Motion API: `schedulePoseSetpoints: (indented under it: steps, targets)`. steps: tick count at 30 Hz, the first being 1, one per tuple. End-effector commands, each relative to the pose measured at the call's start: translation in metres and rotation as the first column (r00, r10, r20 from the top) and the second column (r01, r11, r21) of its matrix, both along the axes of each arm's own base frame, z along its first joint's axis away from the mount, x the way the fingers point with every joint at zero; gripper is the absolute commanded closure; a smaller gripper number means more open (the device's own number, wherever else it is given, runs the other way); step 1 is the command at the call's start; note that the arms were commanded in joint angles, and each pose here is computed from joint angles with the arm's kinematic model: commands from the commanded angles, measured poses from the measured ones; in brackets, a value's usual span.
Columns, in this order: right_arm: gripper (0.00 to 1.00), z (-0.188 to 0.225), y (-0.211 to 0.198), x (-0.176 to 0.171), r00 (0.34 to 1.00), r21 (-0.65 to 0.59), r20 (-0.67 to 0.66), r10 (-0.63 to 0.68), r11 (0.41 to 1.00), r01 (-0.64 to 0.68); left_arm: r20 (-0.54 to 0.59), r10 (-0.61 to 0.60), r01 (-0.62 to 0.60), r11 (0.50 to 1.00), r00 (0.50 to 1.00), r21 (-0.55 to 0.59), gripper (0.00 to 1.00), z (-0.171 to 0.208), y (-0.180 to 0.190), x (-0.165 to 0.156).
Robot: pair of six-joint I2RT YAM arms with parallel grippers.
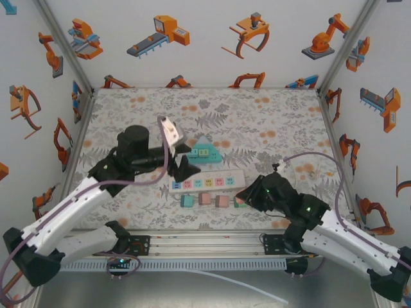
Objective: Pull the plug off the socket
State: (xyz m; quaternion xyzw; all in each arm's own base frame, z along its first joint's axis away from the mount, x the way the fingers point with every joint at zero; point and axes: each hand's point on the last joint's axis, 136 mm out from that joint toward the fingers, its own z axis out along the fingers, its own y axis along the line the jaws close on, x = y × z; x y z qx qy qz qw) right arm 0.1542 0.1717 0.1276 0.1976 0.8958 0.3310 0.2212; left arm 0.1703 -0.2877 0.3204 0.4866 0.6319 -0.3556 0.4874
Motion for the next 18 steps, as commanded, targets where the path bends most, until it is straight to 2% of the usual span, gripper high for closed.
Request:
schedulePoseSetpoints:
  steps: [1,5,8,13,18]
  targets:
    - [1.0,-0.025,-0.007,-0.009,0.994,-0.024,-0.071,-0.086,0.996,0.084,0.23,-0.2,0.175,0.977,0.952,0.122,0.26,-0.02,0.01,-0.045]
    - [0.99,-0.047,-0.003,-0.013,0.991,-0.032,-0.084,-0.105,0.994,0.102,0.279,-0.351,0.299,0.93,0.894,0.214,0.23,-0.043,0.015,-0.083]
    - [0.97,-0.057,0.0,-0.011,0.989,-0.02,-0.082,-0.123,0.992,0.122,0.271,-0.406,0.342,0.905,0.873,0.252,0.18,-0.057,0.013,-0.096]
    - [0.91,-0.076,0.003,-0.013,0.986,-0.033,-0.103,-0.133,0.991,0.131,0.242,-0.446,0.368,0.878,0.862,0.306,0.17,-0.077,0.005,-0.098]
    - [0.79,-0.089,-0.001,-0.016,0.983,-0.045,-0.114,-0.147,0.989,0.143,0.231,-0.459,0.373,0.865,0.858,0.335,0.17,-0.085,-0.001,-0.095]
